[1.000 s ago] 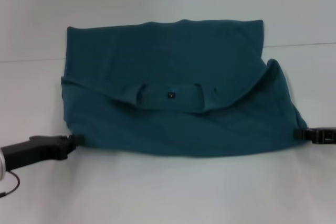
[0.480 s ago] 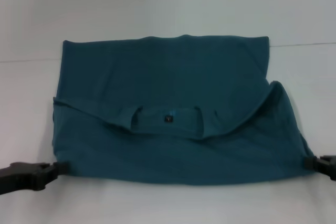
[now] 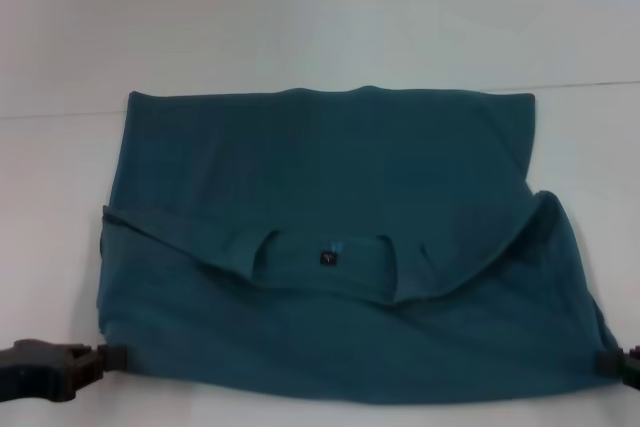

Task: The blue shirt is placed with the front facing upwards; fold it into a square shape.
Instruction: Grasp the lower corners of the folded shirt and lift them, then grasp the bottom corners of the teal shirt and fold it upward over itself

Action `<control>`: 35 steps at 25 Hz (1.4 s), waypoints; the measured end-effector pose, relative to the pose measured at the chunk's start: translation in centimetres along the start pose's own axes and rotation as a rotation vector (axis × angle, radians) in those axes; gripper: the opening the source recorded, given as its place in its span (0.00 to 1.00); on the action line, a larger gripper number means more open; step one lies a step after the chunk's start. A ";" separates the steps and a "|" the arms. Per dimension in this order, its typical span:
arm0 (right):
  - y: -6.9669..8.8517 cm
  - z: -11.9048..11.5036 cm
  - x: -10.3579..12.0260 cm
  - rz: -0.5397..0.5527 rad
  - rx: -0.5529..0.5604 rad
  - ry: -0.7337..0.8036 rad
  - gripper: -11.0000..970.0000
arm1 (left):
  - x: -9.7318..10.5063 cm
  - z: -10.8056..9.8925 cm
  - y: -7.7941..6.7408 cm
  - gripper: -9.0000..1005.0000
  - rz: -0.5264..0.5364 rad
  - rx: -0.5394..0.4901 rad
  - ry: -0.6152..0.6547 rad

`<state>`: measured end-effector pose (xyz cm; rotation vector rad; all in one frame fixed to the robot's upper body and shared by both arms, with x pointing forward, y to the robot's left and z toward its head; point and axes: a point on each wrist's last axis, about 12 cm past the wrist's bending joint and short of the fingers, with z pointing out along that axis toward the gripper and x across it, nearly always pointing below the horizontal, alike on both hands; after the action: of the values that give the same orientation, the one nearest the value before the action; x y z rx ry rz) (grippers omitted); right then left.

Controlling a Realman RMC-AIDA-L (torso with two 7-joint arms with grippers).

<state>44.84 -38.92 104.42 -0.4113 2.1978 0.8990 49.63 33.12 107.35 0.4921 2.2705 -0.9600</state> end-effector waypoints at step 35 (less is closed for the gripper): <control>1.8 -4.4 3.9 0.020 -0.043 -0.024 0.05 | 3.3 -3.4 -1.4 0.05 -0.023 0.096 0.080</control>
<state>38.99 -40.87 104.70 -0.3978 2.1678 0.9586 45.05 35.00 107.70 0.5562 2.3134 -1.0824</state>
